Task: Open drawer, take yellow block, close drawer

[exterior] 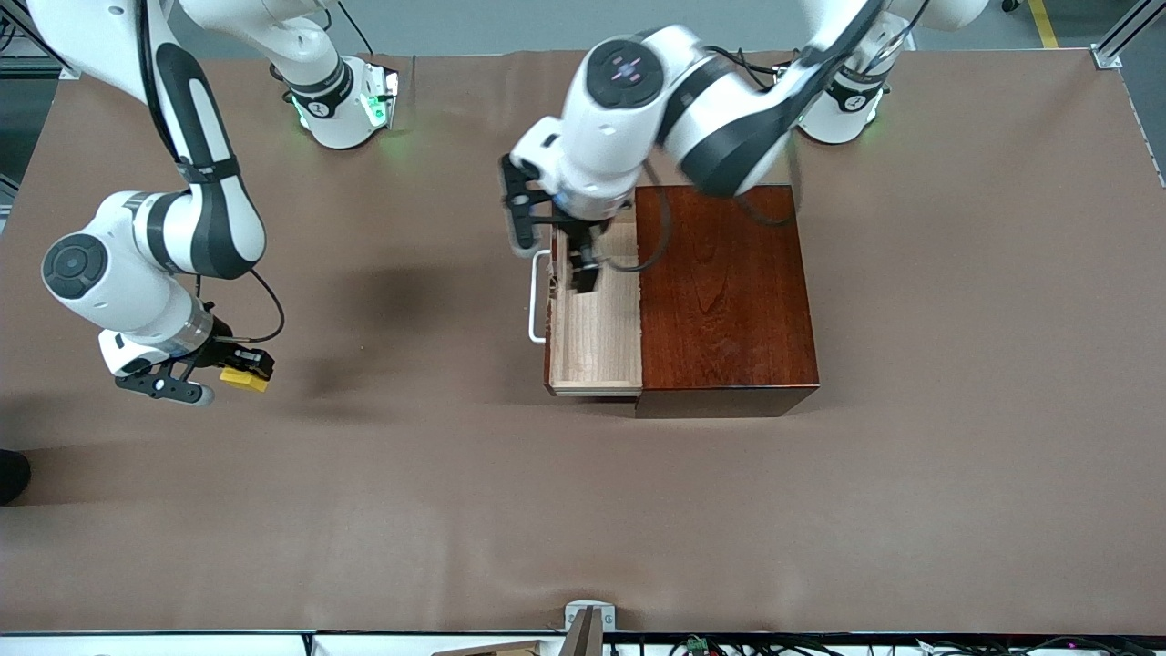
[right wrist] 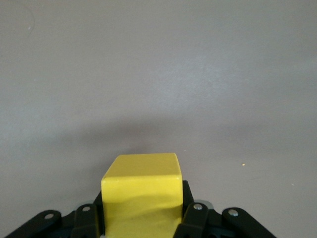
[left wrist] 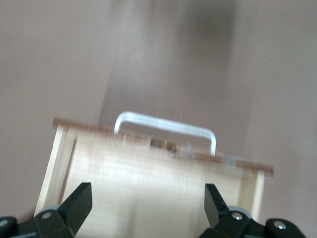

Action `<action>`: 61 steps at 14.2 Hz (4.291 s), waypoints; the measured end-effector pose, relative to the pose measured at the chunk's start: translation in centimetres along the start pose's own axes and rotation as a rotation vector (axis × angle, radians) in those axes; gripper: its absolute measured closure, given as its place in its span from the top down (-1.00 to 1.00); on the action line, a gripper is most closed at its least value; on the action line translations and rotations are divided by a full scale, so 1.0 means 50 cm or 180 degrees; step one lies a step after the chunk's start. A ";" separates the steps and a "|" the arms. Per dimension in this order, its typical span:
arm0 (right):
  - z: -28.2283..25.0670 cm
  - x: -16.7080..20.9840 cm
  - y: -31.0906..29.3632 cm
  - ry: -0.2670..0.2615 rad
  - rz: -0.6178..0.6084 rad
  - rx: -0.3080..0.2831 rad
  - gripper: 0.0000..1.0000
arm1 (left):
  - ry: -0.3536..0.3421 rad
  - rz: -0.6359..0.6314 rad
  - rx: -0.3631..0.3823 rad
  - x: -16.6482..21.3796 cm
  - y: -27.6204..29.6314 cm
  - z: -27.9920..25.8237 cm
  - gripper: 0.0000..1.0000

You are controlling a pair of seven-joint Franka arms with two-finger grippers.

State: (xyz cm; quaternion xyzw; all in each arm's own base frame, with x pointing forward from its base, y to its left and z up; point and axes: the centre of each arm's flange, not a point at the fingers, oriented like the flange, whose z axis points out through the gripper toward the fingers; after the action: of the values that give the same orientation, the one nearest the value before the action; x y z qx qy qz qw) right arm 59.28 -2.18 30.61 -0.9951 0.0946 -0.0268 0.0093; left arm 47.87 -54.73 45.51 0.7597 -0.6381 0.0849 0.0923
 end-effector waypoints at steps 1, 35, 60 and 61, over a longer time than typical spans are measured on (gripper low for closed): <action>0.012 0.002 0.011 0.0005 -0.0067 0.0059 0.12 | 0.0103 0.0041 0.0013 0.023 0.010 0.030 1.00; 0.240 0.157 0.050 0.0096 -0.0096 0.0063 1.00 | -0.0731 0.0762 -0.0038 -0.040 -0.043 0.202 1.00; -0.456 0.087 0.043 -0.0565 -0.0711 0.0130 1.00 | -0.1415 0.0585 -0.0083 -0.113 -0.073 0.218 1.00; -0.478 0.075 0.042 -0.0570 -0.0714 0.0164 1.00 | -0.1488 0.0584 -0.0090 -0.120 -0.075 0.218 1.00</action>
State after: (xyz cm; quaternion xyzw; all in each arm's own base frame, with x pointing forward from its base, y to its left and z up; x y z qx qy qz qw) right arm 61.25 -5.29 54.61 -0.9973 -0.0191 0.0588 0.0402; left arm 50.67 -51.07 33.36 0.6962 -0.7095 -0.0940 -0.0554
